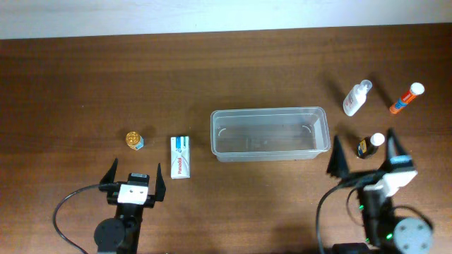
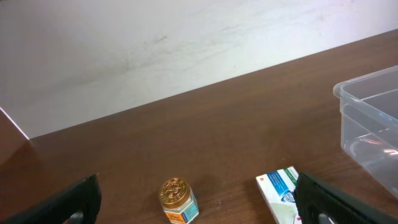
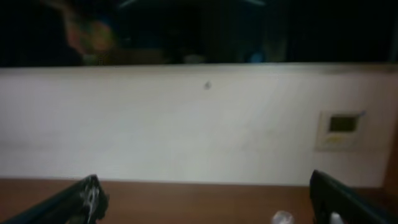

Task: Pack container
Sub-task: 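Move right gripper up to the white pump lotion bottle and grasp it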

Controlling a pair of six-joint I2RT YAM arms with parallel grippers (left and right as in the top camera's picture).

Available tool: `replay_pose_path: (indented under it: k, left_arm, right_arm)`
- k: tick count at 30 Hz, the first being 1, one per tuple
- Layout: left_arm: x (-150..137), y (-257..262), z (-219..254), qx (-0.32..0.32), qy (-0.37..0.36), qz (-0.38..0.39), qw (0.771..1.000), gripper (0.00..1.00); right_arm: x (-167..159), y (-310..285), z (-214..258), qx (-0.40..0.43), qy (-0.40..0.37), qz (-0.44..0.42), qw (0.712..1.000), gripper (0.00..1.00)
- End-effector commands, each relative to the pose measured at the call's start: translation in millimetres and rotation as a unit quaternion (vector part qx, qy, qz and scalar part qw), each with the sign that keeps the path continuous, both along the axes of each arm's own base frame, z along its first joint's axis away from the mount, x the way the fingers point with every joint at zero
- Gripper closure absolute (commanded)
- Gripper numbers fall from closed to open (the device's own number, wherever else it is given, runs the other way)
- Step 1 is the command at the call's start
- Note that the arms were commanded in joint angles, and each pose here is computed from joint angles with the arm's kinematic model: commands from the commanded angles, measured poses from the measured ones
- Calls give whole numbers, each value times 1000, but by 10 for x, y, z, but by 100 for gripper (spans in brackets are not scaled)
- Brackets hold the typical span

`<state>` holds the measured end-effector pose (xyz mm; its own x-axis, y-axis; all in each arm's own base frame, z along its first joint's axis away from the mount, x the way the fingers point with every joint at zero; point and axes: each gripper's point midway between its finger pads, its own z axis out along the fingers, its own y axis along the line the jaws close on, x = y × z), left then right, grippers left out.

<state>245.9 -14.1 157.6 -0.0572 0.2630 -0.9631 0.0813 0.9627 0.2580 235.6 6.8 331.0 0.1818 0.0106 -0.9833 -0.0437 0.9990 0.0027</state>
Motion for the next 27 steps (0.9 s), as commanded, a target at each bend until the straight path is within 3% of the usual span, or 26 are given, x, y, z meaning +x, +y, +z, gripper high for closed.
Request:
replay_pose_path:
  k: [1,6,13,19,22,27]
  left_arm:
    - [-2,22,-10,-8,1,6,1000,1]
    - [-2,22,-10,-8,1,6,1000,1]
    - [-2,22,-10,-8,1,6,1000,1]
    - [-2,22,-10,-8,1,6,1000,1]
    - [-2,22,-10,-8,1,6,1000,1]
    - [-2,22,-10,-8,1,5,1000,1]
  right_arm:
    - [282,-336,279,-11,90,-97,991,2]
    - [723,-667,383,-17,280,-155,947,1]
    - [1221,-1062,246,51,461,-119,878,2]
    - [1585,-1359,-206,90,525,-116,838,2]
    - [1788,-1215,-510,74,553,-45,828,2]
    - [1977,-1172,-857,9,581,0,814,2]
